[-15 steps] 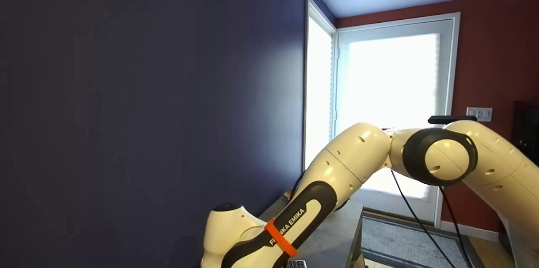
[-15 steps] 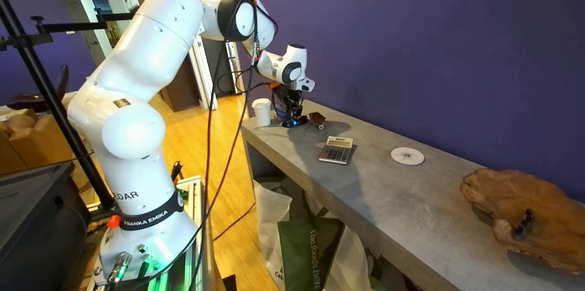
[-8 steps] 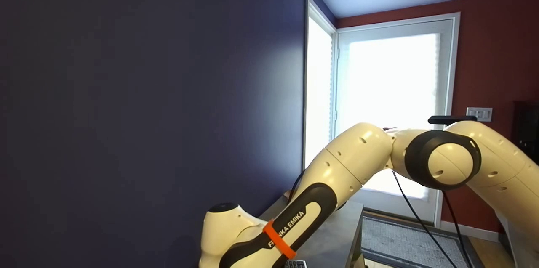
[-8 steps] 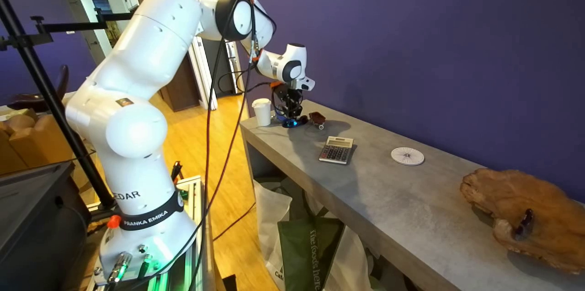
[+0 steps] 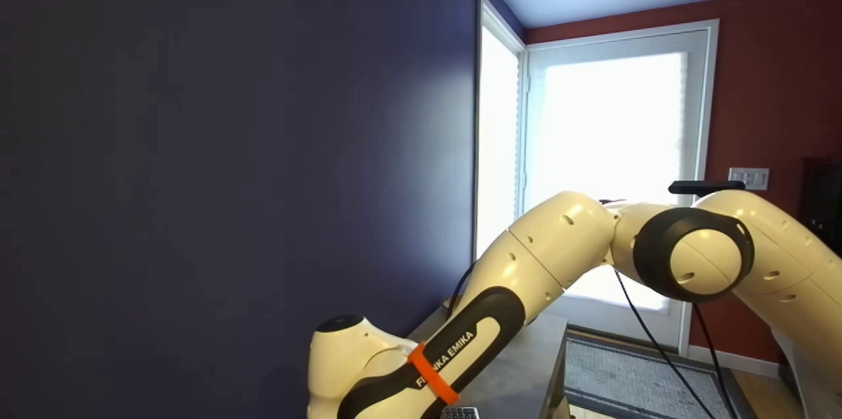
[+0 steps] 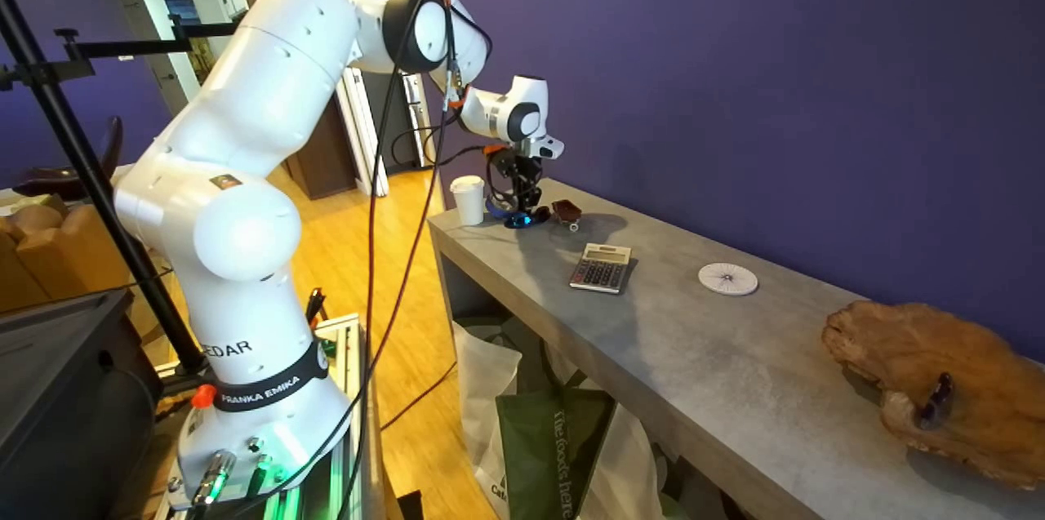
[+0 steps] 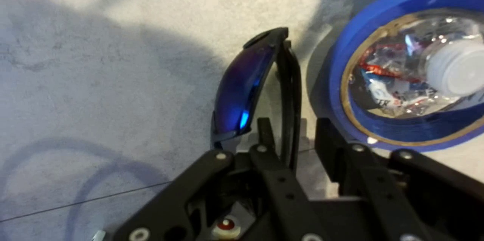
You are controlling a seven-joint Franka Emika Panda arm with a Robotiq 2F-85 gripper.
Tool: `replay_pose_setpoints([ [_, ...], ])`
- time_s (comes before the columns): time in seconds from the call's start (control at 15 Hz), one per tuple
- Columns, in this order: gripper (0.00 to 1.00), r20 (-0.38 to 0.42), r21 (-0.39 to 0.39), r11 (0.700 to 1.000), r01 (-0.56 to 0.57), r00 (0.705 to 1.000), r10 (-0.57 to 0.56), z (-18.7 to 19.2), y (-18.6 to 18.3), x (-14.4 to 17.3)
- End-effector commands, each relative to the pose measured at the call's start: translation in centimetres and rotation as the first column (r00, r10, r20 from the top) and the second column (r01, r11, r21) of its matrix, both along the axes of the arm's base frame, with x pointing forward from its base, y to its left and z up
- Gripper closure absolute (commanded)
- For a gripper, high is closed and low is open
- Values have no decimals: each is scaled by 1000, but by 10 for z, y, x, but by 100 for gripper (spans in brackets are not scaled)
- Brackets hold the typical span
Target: Put the sunglasses on the wooden plate
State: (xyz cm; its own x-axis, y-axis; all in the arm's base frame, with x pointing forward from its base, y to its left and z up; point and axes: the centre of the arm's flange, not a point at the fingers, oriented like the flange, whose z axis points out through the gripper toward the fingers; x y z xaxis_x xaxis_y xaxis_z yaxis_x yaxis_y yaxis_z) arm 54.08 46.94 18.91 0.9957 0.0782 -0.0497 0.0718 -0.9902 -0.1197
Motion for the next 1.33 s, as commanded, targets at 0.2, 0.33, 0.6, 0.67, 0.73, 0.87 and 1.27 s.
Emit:
replay_pose_setpoints([
  [0.2, 66, 8, -46, 999, 29, 1000, -28, -10, 8, 16],
  [0.33, 65, 6, -40, 999, 24, 1000, -24, -13, 11, 18],
  [0.6, 68, -5, -52, 999, 16, 1000, -16, -18, 18, 23],
  [0.67, 83, -11, -60, 998, 11, 1000, -12, -20, 20, 23],
  [0.73, 91, -14, -66, 998, 7, 1000, -8, -20, 21, 24],
  [0.87, 100, -18, -82, 997, -9, 1000, 8, -18, 22, 25],
  [1.27, 97, -61, -82, 993, -81, 995, 76, 10, 28, 6],
])
